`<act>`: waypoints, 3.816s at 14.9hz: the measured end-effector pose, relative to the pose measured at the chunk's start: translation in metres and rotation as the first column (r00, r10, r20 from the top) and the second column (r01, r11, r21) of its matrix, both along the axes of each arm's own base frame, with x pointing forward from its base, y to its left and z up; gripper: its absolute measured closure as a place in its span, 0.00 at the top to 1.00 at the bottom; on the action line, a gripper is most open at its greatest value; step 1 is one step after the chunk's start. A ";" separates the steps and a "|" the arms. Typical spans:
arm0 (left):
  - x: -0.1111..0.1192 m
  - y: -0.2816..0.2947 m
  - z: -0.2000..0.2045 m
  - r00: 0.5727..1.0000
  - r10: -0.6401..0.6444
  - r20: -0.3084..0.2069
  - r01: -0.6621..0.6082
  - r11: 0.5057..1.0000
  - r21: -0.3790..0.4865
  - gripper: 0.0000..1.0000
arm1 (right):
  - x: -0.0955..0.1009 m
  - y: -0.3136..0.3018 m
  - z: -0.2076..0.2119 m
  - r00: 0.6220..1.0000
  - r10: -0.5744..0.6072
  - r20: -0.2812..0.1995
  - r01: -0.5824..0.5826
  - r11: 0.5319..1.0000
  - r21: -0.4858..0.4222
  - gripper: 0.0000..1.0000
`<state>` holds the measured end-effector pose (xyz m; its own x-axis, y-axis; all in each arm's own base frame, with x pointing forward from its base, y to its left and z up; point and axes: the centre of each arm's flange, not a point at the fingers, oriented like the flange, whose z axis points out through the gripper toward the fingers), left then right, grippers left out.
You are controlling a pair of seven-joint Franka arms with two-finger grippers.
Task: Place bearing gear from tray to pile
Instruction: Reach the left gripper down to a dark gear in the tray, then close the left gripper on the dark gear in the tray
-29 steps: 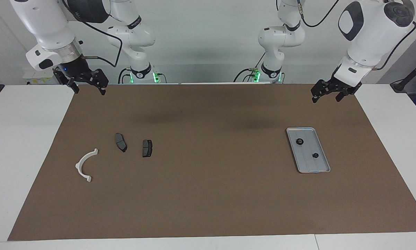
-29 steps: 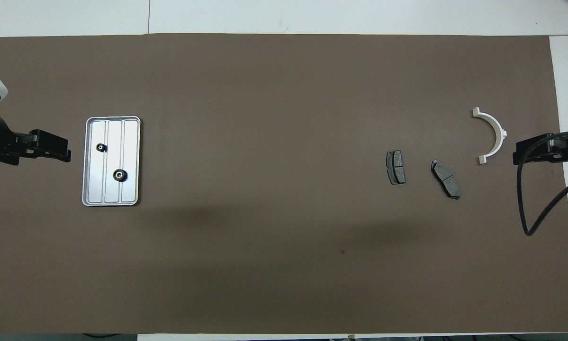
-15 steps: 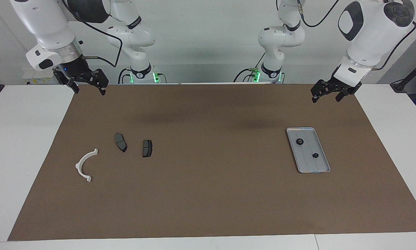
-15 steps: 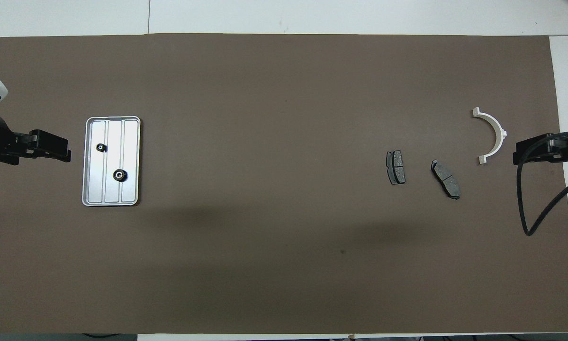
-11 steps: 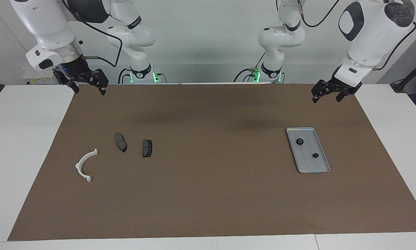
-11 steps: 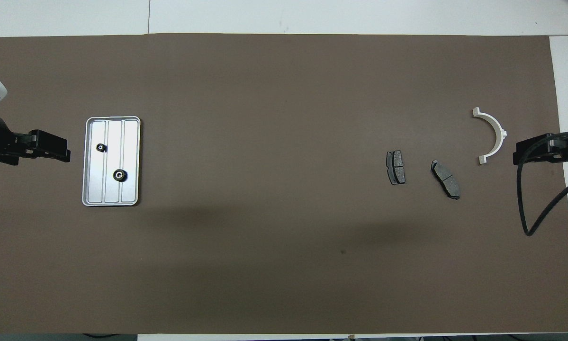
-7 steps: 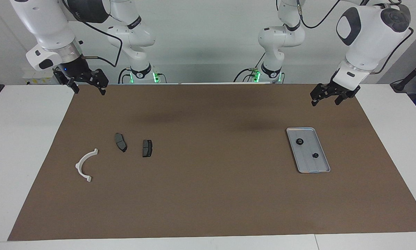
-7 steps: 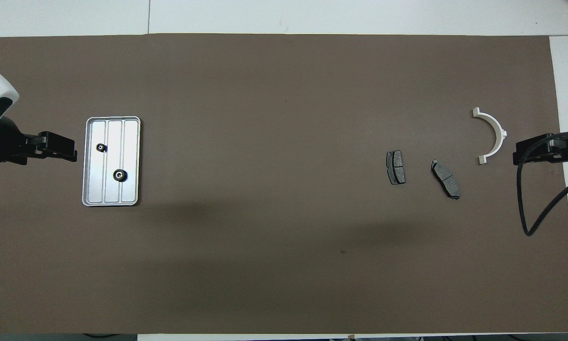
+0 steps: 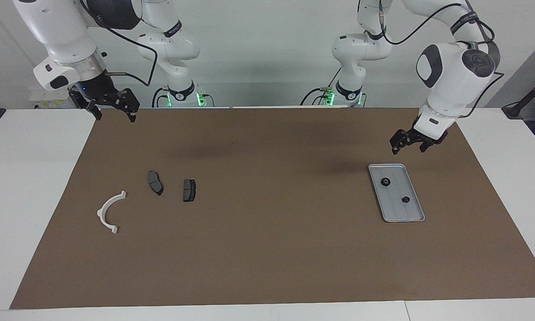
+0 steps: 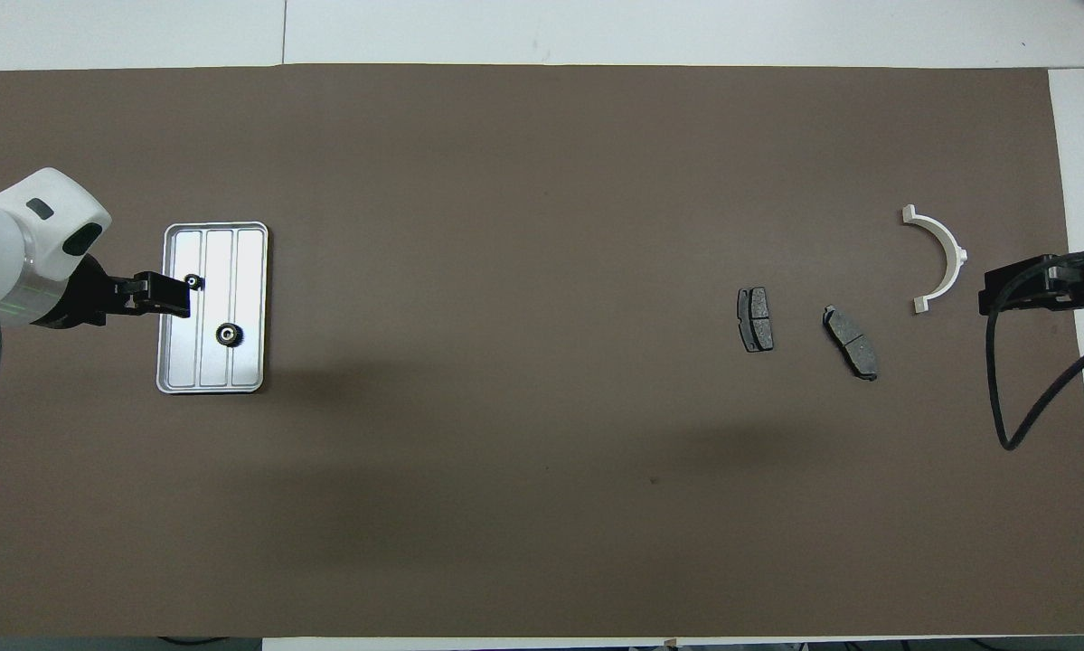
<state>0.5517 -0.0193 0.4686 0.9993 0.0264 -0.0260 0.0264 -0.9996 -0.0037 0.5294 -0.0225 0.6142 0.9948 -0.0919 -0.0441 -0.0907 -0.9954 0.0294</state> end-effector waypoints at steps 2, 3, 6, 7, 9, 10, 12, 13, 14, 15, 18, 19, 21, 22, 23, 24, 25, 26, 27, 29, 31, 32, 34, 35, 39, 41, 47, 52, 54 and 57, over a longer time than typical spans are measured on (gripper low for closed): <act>-0.003 0.003 -0.026 0.999 0.029 0.016 -0.029 1.000 0.000 1.00 | 0.000 0.000 0.000 1.000 0.000 0.000 0.000 1.000 0.000 1.00; -0.005 0.004 -0.038 0.999 0.040 0.024 -0.040 0.999 -0.001 1.00 | 0.000 0.000 0.000 1.000 0.000 0.000 0.000 1.000 0.000 1.00; -0.010 0.012 -0.063 0.997 0.067 0.027 -0.067 0.998 -0.001 0.91 | 0.000 0.000 0.000 1.000 0.001 0.000 -0.001 1.000 0.000 1.00; -0.010 0.016 -0.068 0.997 0.073 0.025 -0.073 0.997 -0.001 0.90 | 0.000 -0.002 0.000 1.000 0.001 0.000 -0.001 1.000 0.000 1.00; -0.009 0.019 -0.081 0.997 0.079 0.015 -0.079 0.997 0.000 0.81 | 0.000 -0.009 0.000 1.000 -0.004 0.000 0.004 1.000 0.001 1.00; -0.008 0.019 -0.089 0.997 0.080 0.007 -0.080 0.997 0.000 0.80 | -0.001 -0.012 0.000 1.000 -0.005 -0.001 0.005 1.000 0.001 1.00; -0.005 0.018 -0.100 0.997 0.081 0.003 -0.081 0.997 0.000 0.80 | -0.001 -0.013 0.000 1.000 -0.005 -0.001 0.005 1.000 0.001 1.00; -0.003 0.018 -0.103 0.996 0.086 0.005 -0.086 0.996 0.000 0.81 | -0.001 -0.013 0.000 1.000 -0.005 -0.001 0.005 1.000 0.001 1.00; -0.002 0.018 -0.107 0.995 0.095 0.005 -0.095 0.995 0.000 0.83 | -0.001 -0.013 0.000 1.000 -0.005 -0.001 0.005 1.000 0.001 1.00; -0.002 0.018 -0.111 0.995 0.100 0.003 -0.100 0.995 0.000 0.81 | -0.001 -0.013 0.000 1.000 -0.005 -0.001 0.005 1.000 0.001 1.00; 0.002 0.014 -0.126 0.994 0.112 0.002 -0.112 0.994 0.000 0.82 | -0.001 -0.013 0.000 1.000 -0.004 -0.001 0.004 1.000 0.001 1.00; 0.003 0.013 -0.131 0.993 0.114 -0.002 -0.114 0.993 0.000 0.83 | -0.001 -0.013 0.000 1.000 -0.004 -0.001 0.004 1.000 0.001 1.00; 0.004 0.011 -0.141 0.994 0.113 -0.008 -0.113 0.994 0.000 0.80 | -0.001 -0.012 0.000 1.000 -0.002 -0.001 0.002 1.000 0.001 1.00; 0.005 0.011 -0.145 0.994 0.113 -0.011 -0.113 0.994 0.000 0.80 | -0.001 -0.011 0.000 1.000 -0.002 -0.001 0.002 1.000 0.001 1.00; 0.005 0.011 -0.148 0.993 0.113 -0.012 -0.113 0.994 0.000 0.80 | -0.001 -0.011 0.000 1.000 -0.001 -0.001 0.001 1.000 0.001 1.00; 0.006 0.011 -0.151 0.993 0.113 -0.012 -0.113 0.994 0.000 0.80 | -0.001 -0.011 0.000 1.000 -0.001 -0.001 0.001 1.000 0.001 1.00; 0.006 0.010 -0.153 0.994 0.112 -0.014 -0.112 0.994 0.000 0.72 | -0.001 -0.011 0.000 1.000 -0.001 -0.001 0.001 1.000 0.001 1.00; 0.006 0.007 -0.154 0.994 0.108 -0.014 -0.108 0.994 0.000 0.70 | 0.000 -0.011 0.000 1.000 -0.001 -0.001 0.001 1.000 0.001 1.00; 0.007 0.005 -0.155 0.995 0.104 -0.011 -0.104 0.995 0.000 0.70 | 0.000 -0.011 0.000 1.000 -0.002 -0.001 0.002 1.000 0.001 1.00; 0.008 -0.001 -0.160 0.996 0.094 -0.008 -0.094 0.996 -0.001 0.70 | 0.000 -0.011 -0.001 1.000 -0.002 -0.002 0.002 1.000 0.001 1.00; 0.009 -0.005 -0.164 0.996 0.087 -0.010 -0.087 0.996 -0.001 0.70 | 0.000 -0.011 -0.001 1.000 -0.002 -0.002 0.002 1.000 0.001 1.00; 0.009 -0.006 -0.165 0.996 0.087 -0.009 -0.087 0.996 -0.001 0.70 | 0.000 -0.011 -0.001 1.000 -0.002 -0.002 0.002 1.000 0.001 1.00; 0.009 -0.005 -0.166 0.996 0.088 -0.009 -0.088 0.996 -0.001 0.70 | 0.000 -0.011 -0.001 1.000 -0.002 -0.003 0.002 1.000 0.001 1.00; 0.009 -0.005 -0.166 0.996 0.088 -0.009 -0.088 0.996 -0.001 0.70 | 0.000 -0.011 -0.001 1.000 -0.002 -0.003 0.002 1.000 0.001 1.00; 0.010 -0.003 -0.166 0.997 0.082 -0.008 -0.082 0.997 0.000 0.61 | -0.001 -0.011 -0.002 1.000 -0.001 -0.004 0.001 1.000 0.001 1.00; 0.010 -0.003 -0.166 0.997 0.081 -0.008 -0.081 0.997 0.000 0.60 | -0.001 -0.011 -0.002 1.000 -0.002 -0.004 0.002 1.000 0.001 1.00; 0.010 -0.002 -0.167 0.998 0.065 -0.009 -0.065 0.998 0.001 0.40 | -0.001 -0.012 -0.002 1.000 -0.003 -0.005 0.003 1.000 0.001 1.00; 0.010 -0.002 -0.166 0.998 0.062 -0.008 -0.062 0.998 0.001 0.35 | -0.001 -0.012 -0.002 1.000 -0.003 -0.005 0.003 1.000 0.001 1.00; 0.011 -0.002 -0.165 0.998 0.062 -0.008 -0.062 0.998 0.001 0.35 | -0.001 -0.012 -0.002 1.000 -0.003 -0.005 0.003 1.000 0.001 1.00; 0.025 -0.003 -0.140 0.998 0.062 -0.033 -0.062 0.998 0.004 0.35 | -0.001 -0.012 -0.002 1.000 -0.002 -0.005 0.002 1.000 0.001 1.00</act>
